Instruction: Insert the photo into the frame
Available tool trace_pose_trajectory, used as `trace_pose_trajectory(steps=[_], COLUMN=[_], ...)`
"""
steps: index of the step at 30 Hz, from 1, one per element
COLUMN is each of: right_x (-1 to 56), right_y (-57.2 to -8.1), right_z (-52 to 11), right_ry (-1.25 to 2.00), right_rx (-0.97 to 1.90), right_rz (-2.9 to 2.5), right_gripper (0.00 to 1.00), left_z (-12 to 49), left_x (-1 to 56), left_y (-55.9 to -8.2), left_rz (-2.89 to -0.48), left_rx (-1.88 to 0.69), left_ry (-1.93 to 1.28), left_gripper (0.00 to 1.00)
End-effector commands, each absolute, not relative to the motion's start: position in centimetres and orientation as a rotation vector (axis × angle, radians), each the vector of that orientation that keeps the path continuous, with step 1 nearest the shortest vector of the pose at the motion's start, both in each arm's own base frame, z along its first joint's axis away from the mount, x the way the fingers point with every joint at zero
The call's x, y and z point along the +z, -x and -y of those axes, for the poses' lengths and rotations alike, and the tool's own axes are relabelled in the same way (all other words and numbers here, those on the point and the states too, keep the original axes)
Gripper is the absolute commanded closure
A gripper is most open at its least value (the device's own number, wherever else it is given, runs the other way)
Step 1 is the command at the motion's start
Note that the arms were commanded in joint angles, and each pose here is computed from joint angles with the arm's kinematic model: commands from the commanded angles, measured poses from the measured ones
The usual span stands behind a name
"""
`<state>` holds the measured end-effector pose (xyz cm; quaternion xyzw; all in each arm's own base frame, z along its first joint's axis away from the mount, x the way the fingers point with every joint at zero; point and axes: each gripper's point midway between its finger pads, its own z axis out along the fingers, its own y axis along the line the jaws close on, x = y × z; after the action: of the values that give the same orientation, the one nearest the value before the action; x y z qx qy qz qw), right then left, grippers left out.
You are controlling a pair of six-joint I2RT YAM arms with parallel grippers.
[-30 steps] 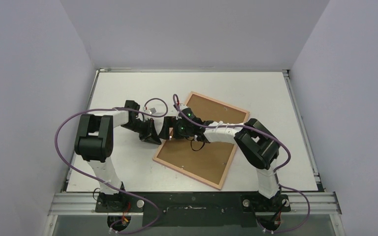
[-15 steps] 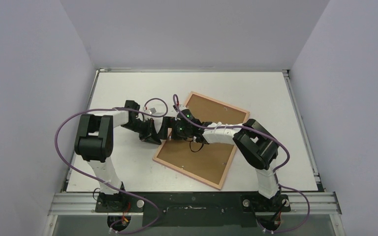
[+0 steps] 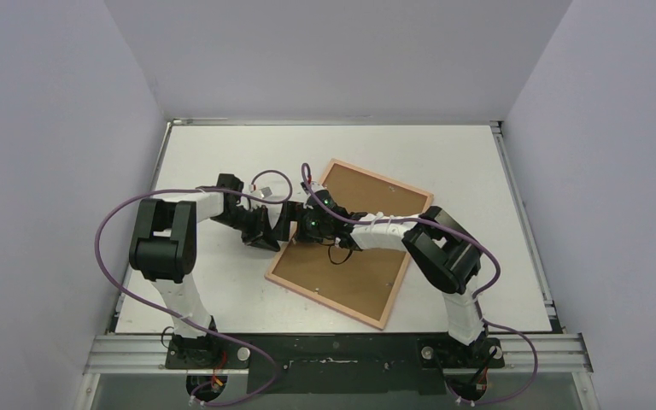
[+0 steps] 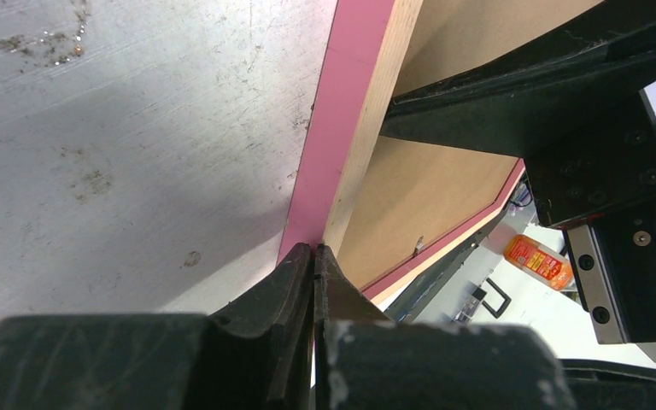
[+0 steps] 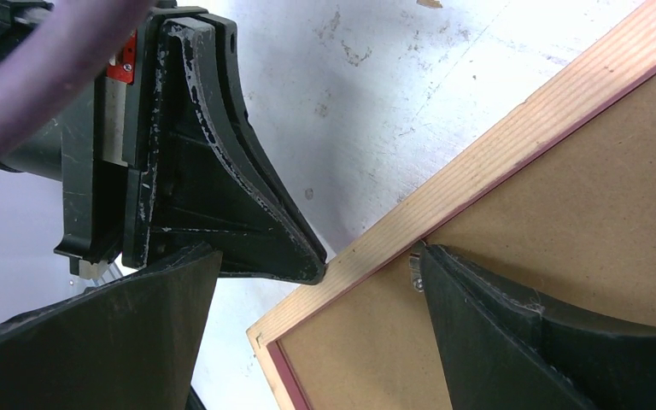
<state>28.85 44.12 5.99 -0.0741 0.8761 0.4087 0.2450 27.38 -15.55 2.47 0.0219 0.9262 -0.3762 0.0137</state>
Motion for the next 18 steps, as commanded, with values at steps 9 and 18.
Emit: trace_pose_trajectory(steps=[9, 18], right_x=[7.3, 8.4], right_y=[-27.3, -28.1], right_z=[-46.6, -45.5], right_ry=[0.261, 0.244], right_rx=[1.213, 1.216], right_rz=[-2.363, -2.342], right_gripper=[0.09, 0.1], left_z=[14.1, 14.0], left_x=[1.3, 1.4], left_y=[-28.5, -28.4], left_rz=[-2.87, -2.871], left_rx=[-0.98, -0.978], left_ry=[-0.158, -0.166], left_gripper=[1.0, 1.0])
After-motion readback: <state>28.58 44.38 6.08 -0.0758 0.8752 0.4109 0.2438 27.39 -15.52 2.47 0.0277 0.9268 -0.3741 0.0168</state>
